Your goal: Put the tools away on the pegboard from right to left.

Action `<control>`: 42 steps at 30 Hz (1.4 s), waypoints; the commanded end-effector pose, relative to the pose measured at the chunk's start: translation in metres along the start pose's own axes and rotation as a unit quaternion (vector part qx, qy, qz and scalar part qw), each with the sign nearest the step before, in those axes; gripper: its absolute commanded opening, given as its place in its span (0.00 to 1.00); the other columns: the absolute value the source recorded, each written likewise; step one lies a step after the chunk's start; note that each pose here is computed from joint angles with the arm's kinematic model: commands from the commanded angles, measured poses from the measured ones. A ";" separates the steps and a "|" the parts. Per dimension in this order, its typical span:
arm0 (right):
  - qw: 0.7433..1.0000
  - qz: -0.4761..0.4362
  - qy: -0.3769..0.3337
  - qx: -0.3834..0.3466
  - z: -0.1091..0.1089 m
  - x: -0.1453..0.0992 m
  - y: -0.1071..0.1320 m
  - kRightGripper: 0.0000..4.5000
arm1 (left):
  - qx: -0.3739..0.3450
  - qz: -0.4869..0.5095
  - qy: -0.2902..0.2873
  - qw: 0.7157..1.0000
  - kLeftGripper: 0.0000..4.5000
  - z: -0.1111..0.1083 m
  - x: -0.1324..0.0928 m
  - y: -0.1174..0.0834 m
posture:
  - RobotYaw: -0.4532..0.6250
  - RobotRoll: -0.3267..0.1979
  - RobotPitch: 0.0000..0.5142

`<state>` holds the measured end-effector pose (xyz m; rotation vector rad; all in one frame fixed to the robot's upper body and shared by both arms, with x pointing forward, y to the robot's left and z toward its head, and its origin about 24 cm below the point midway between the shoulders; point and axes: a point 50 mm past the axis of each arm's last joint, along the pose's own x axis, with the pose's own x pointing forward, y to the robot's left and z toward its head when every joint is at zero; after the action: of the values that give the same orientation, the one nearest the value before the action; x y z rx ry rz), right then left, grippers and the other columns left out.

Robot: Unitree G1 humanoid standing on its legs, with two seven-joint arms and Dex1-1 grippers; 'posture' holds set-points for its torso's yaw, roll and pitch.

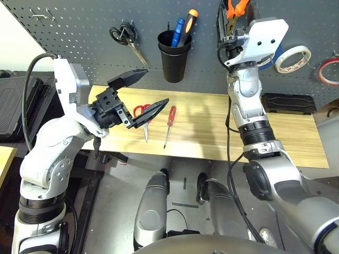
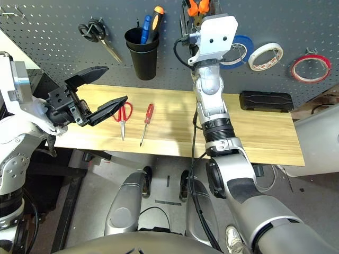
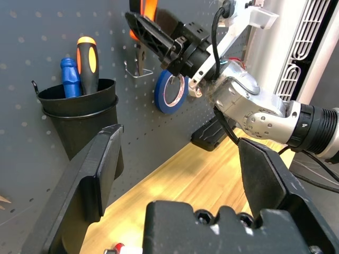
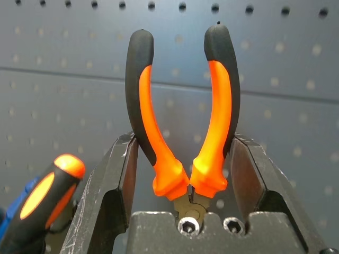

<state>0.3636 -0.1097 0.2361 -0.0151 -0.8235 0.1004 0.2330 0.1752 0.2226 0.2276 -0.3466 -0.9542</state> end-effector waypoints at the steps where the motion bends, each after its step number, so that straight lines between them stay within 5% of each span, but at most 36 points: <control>1: 1.000 -0.015 0.022 0.011 -0.008 -0.001 -0.005 0.63 | 0.008 -0.005 0.004 1.000 1.00 0.001 -0.001 -0.003 | 0.72 0.62 0.43; 12: 0.996 -0.028 0.089 0.010 -0.030 -0.008 -0.008 0.63 | 0.010 0.000 0.004 1.000 1.00 0.002 -0.001 -0.005 | 0.73 0.62 0.43; 17: 0.997 -0.013 0.081 0.003 -0.029 -0.011 -0.009 0.98 | 0.010 0.000 0.002 1.000 1.00 0.003 0.000 -0.004 | 0.72 0.62 0.44; 18: 0.997 -0.010 0.075 0.001 -0.028 -0.012 -0.010 0.99 | 0.010 0.000 0.002 1.000 1.00 0.003 0.000 -0.004 | 0.72 0.62 0.44; 32: 0.995 0.079 -0.031 -0.048 -0.010 -0.045 -0.014 0.99 | 0.009 0.000 0.004 1.000 1.00 0.002 0.002 -0.004 | 0.72 0.62 0.44; 42: 0.995 0.077 -0.019 -0.064 -0.012 -0.070 -0.028 0.99 | 0.009 0.003 0.012 1.000 1.00 -0.002 0.003 -0.003 | 0.71 0.62 0.45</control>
<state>0.3305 -0.1396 0.1792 -0.1835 -0.8653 0.2001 0.2338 0.1743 0.2233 0.2441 -0.3465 -0.9256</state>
